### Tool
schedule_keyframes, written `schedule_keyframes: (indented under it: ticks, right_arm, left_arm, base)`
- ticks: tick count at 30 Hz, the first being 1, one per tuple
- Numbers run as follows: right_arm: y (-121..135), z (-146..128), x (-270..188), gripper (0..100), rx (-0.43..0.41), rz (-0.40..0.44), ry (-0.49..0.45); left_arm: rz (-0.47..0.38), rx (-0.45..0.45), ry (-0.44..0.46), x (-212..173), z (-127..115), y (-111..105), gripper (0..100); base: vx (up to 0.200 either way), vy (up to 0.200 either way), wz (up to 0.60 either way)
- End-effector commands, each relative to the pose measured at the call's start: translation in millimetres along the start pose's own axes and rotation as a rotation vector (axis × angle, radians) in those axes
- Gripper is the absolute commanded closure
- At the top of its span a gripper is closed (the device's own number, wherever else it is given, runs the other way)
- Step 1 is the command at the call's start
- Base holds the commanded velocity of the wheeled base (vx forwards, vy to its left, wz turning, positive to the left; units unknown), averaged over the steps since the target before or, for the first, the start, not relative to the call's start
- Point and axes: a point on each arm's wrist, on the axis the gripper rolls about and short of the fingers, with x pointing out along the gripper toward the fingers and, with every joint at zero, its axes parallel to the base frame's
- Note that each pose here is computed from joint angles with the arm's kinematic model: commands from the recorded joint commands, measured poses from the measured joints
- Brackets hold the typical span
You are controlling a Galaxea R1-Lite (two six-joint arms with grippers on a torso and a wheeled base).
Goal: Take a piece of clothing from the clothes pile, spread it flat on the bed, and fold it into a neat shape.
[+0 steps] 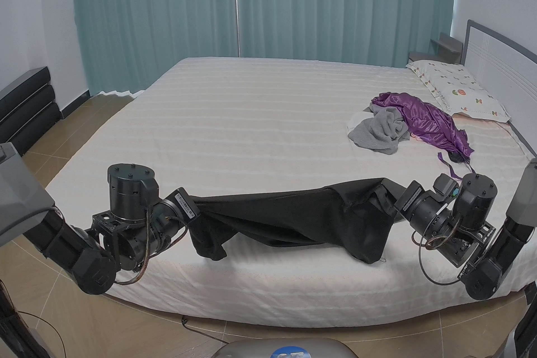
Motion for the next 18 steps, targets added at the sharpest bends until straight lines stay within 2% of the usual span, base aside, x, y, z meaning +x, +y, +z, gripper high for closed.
schedule_keyframes:
  ticks: [1,4,10,13,18]
  right_arm:
    - [9.4,10.6,-27.8,100,0.007,0.028,-0.024]
    - [11.9,14.2,-44.4,100,0.007,0.034,-0.025]
    - [36.6,30.5,-75.7,100,0.008,0.148,-0.094]
    - [56.4,46.8,-98.1,100,0.003,0.252,-0.17]
    - [74.9,71.2,-113.9,100,-0.034,0.303,-0.255]
  left_arm:
    - [-0.019,0.0,-0.012,-21.8,2.9,-1.5,100]
    - [-0.042,-0.001,-0.024,-37.7,6.1,-3.5,100]
    - [-0.093,0.002,-0.062,-62.5,13.1,-12.0,100]
    - [-0.096,0.004,-0.102,-70.2,21.2,-17.0,100]
    - [-0.112,0.008,-0.138,-85.8,39.6,-30.8,100]
  base:
    - [-0.2,0.0,0.0]
    - [-0.2,0.0,0.0]
    - [0.0,0.0,0.0]
    - [0.0,0.0,0.0]
    - [0.0,0.0,0.0]
